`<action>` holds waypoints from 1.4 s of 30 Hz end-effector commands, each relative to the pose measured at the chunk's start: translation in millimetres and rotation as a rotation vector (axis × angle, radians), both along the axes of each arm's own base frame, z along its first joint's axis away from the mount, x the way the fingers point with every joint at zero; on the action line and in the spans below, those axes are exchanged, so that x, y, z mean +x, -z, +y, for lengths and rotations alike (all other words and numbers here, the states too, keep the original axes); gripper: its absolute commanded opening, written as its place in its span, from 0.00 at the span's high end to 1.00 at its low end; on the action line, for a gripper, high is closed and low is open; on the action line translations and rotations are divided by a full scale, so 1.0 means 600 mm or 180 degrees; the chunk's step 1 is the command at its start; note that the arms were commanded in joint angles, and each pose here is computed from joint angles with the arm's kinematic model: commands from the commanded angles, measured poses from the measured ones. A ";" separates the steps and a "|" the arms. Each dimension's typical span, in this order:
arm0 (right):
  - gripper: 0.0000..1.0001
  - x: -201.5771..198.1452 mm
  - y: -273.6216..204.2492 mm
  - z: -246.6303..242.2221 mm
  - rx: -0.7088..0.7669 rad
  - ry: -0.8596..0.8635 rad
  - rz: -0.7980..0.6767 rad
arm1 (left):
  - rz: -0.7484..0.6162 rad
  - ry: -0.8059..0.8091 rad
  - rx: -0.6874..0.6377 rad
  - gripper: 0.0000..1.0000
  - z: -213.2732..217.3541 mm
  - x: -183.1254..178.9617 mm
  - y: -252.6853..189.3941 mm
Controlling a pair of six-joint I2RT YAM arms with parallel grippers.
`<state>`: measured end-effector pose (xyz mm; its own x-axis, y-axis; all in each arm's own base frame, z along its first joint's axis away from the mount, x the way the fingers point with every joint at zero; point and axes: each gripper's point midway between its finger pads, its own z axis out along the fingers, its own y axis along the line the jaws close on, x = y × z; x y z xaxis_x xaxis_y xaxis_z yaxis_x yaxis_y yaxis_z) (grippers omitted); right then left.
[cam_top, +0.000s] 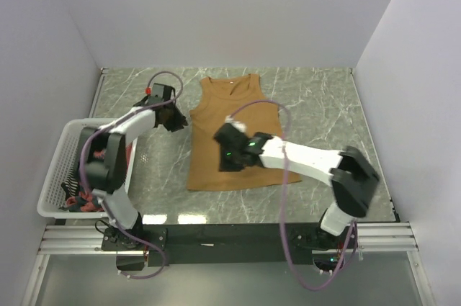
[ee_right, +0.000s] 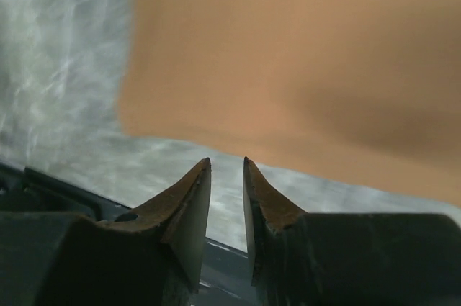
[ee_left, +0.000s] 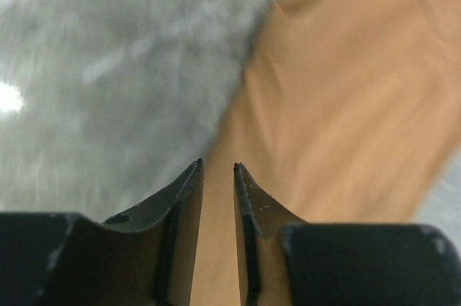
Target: Fold and stack the tank tops
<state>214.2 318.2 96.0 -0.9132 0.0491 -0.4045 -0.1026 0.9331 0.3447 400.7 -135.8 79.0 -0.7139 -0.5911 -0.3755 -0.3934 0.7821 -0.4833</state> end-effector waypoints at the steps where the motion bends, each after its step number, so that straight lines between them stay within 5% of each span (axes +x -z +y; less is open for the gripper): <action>1: 0.68 -0.008 -0.022 0.085 0.0030 -0.0111 -0.0242 | -0.0005 0.0011 0.0248 0.71 0.009 0.052 0.020; 12: 0.68 -0.046 0.020 0.216 -0.0261 -0.0529 -0.0289 | -0.0096 0.0060 0.0316 0.69 0.004 0.098 0.025; 32: 0.66 -0.061 0.124 0.221 -0.0729 -0.0694 -0.0147 | -0.0256 0.0064 0.0155 0.71 -0.007 0.102 -0.009; 38: 0.97 -0.072 0.092 0.188 -0.0569 -0.0778 -0.0139 | -0.0292 0.0055 0.0141 0.70 -0.004 0.090 -0.013; 42: 1.00 -0.059 0.055 0.178 -0.0168 -0.0787 -0.0098 | -0.0288 0.0037 0.0147 0.69 -0.004 0.092 -0.013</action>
<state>167.3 419.5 23.7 -0.8873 -0.2504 -0.3872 -0.3337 0.9282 0.1644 446.7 -135.9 58.4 -0.7176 -0.5540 -0.4222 -0.3785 0.8190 -0.4313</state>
